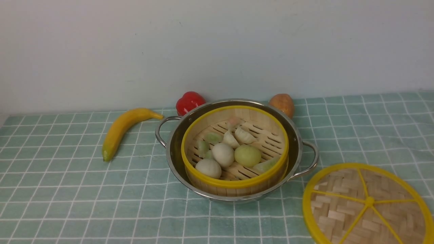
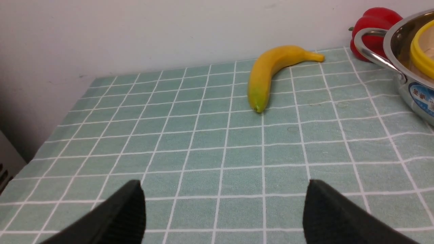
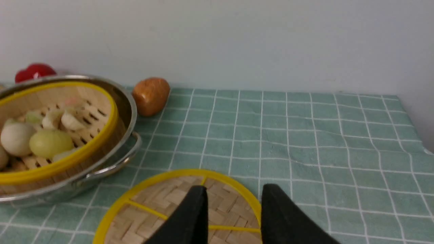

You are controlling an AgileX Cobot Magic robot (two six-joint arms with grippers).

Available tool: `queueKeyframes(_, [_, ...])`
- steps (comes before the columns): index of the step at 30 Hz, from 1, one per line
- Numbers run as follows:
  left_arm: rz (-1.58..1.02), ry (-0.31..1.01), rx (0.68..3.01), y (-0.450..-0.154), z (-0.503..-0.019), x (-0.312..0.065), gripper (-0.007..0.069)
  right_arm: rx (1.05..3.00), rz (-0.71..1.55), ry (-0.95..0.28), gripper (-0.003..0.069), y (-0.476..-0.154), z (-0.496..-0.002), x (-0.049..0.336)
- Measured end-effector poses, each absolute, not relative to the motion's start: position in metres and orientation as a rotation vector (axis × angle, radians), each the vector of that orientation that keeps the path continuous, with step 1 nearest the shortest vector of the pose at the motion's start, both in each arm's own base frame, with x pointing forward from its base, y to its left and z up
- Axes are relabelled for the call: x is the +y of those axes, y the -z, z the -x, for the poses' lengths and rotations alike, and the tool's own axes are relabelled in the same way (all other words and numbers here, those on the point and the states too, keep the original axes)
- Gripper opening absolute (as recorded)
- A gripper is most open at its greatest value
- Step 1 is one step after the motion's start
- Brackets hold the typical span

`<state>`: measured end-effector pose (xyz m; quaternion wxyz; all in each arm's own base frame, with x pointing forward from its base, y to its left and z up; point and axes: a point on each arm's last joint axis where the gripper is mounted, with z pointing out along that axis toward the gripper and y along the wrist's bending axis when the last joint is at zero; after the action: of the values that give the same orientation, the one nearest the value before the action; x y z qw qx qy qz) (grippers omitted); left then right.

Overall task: Place the steamer in the pot on the blue tablecloth, and put the lid on the steamer.
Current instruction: 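Move the gripper down to the bamboo steamer lid and grasp its center knob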

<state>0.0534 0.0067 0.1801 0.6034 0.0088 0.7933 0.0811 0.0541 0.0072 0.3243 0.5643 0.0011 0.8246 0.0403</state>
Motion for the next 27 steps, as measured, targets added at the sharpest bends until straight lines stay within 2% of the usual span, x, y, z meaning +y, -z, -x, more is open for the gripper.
queueKeyframes(2, [-0.02,-0.188,1.836,-0.18,-0.053,0.007,0.0576,1.948,0.021,-0.105,0.0243,-0.327,-0.052,0.009])
queueKeyframes(7, [-0.02,-0.188,1.836,-0.18,-0.053,0.007,0.0576,1.983,0.057,-0.22,0.0243,-0.338,-0.055,0.018])
queueKeyframes(10, [-0.02,-0.188,1.836,-0.18,-0.053,0.007,0.0576,2.177,0.093,-0.3,0.0243,-0.339,-0.068,0.023])
queueKeyframes(13, [-0.02,-0.188,1.836,-0.18,-0.053,0.007,0.0576,2.352,0.126,-0.326,0.0243,-0.338,-0.082,0.024])
queueKeyframes(19, [-0.02,-0.188,1.836,-0.18,-0.053,0.007,0.0576,2.44,0.18,-0.324,0.0243,-0.338,-0.113,0.023])
queueKeyframes(27, [-0.02,-0.188,1.836,-0.18,-0.053,0.007,0.0576,2.628,0.319,-0.413,0.0243,-0.303,-0.174,0.031])
